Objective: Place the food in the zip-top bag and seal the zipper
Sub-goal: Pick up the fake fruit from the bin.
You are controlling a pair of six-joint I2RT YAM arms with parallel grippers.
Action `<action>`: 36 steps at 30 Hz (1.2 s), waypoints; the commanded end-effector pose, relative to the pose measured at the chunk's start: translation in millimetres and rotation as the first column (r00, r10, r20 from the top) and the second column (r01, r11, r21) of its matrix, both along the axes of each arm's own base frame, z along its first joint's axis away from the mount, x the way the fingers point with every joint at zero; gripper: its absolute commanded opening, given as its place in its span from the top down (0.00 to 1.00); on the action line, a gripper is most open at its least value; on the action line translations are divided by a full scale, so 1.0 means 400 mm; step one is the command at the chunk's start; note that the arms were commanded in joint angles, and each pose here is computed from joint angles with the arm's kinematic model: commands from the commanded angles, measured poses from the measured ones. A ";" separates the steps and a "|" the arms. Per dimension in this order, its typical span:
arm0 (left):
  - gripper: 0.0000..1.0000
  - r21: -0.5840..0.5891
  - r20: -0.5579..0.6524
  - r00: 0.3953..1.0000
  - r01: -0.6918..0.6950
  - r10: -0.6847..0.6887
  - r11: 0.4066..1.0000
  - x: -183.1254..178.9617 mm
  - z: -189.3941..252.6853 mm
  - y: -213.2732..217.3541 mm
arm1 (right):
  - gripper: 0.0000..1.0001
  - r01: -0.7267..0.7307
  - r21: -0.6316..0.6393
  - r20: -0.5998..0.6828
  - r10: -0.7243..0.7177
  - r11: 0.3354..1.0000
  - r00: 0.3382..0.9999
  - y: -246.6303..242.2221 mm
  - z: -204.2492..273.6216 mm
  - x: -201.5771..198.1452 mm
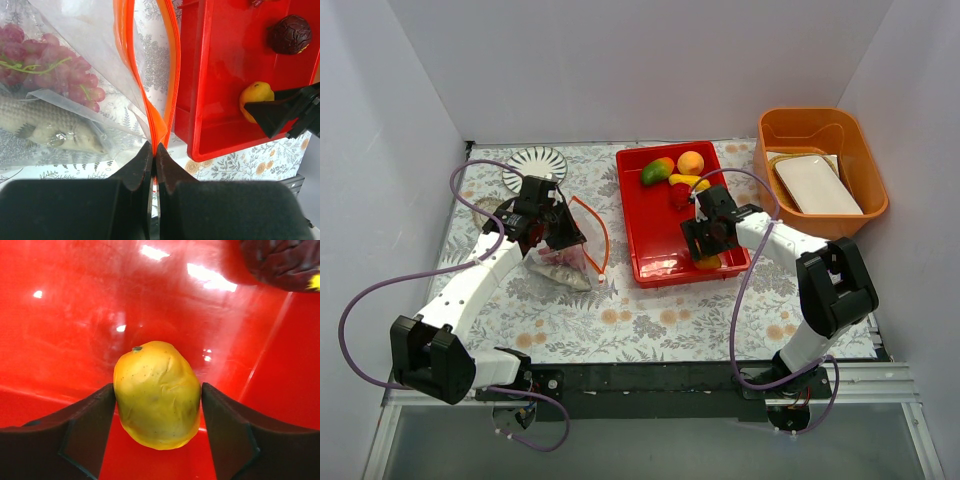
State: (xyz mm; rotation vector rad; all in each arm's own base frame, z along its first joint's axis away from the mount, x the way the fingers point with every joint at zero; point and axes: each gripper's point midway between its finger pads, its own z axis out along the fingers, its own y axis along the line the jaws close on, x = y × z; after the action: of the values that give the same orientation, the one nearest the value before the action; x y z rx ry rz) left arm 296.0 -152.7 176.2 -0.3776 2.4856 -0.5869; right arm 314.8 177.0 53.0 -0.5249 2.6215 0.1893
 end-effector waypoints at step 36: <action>1.00 -0.034 0.054 0.998 0.014 -0.012 0.999 0.006 0.044 -0.009 | 0.74 -0.213 0.636 0.325 -0.007 0.742 0.946 0.281 0.484 0.080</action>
State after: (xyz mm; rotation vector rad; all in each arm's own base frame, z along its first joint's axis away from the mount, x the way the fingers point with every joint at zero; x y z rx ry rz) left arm 296.3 -154.1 177.1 -0.3738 2.4829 -0.5977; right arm 335.7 279.7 179.2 -0.3889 2.2571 0.9150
